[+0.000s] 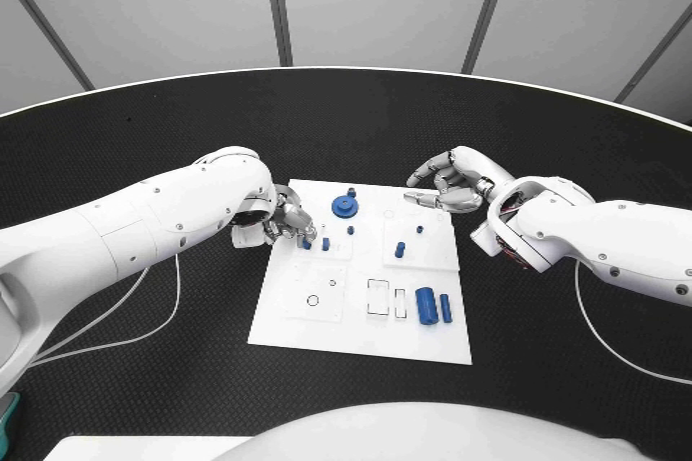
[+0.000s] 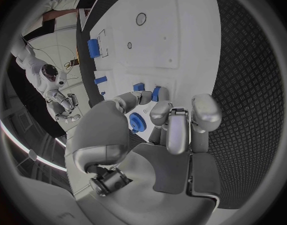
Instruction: Assemble the parts on the task board
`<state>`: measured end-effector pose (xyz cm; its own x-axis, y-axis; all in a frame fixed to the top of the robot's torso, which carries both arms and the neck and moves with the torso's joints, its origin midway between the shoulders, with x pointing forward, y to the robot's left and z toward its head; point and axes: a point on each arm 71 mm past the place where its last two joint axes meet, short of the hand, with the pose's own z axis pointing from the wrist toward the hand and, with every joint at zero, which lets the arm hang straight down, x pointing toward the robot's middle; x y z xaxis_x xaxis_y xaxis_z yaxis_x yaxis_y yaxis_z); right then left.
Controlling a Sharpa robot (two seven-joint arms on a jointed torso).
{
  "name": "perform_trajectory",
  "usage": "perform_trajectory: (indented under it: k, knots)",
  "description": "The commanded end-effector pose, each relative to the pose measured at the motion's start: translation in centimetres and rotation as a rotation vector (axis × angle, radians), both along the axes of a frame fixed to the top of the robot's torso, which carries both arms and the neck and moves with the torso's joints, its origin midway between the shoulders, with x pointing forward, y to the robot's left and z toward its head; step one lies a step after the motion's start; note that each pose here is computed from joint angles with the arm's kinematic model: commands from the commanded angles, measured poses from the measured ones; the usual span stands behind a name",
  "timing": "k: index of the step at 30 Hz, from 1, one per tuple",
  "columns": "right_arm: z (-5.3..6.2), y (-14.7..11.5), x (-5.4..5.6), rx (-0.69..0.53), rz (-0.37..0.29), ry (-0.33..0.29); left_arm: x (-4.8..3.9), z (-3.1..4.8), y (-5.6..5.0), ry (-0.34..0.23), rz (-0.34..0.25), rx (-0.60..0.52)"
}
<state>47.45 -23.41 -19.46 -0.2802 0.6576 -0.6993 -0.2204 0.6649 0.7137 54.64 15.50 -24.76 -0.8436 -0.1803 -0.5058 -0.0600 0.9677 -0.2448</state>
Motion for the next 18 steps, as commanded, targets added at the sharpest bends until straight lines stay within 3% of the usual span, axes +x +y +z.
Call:
perform_trajectory:
  k: [1,18]
  knots:
    - [0.00,0.01,0.00,0.000,0.000,0.000,0.05,0.01,0.01,-0.003,0.005,0.000]
    - [0.02,-0.02,-0.03,0.001,-0.001,-0.001,0.11,-0.07,0.14,0.007,0.013,0.019]
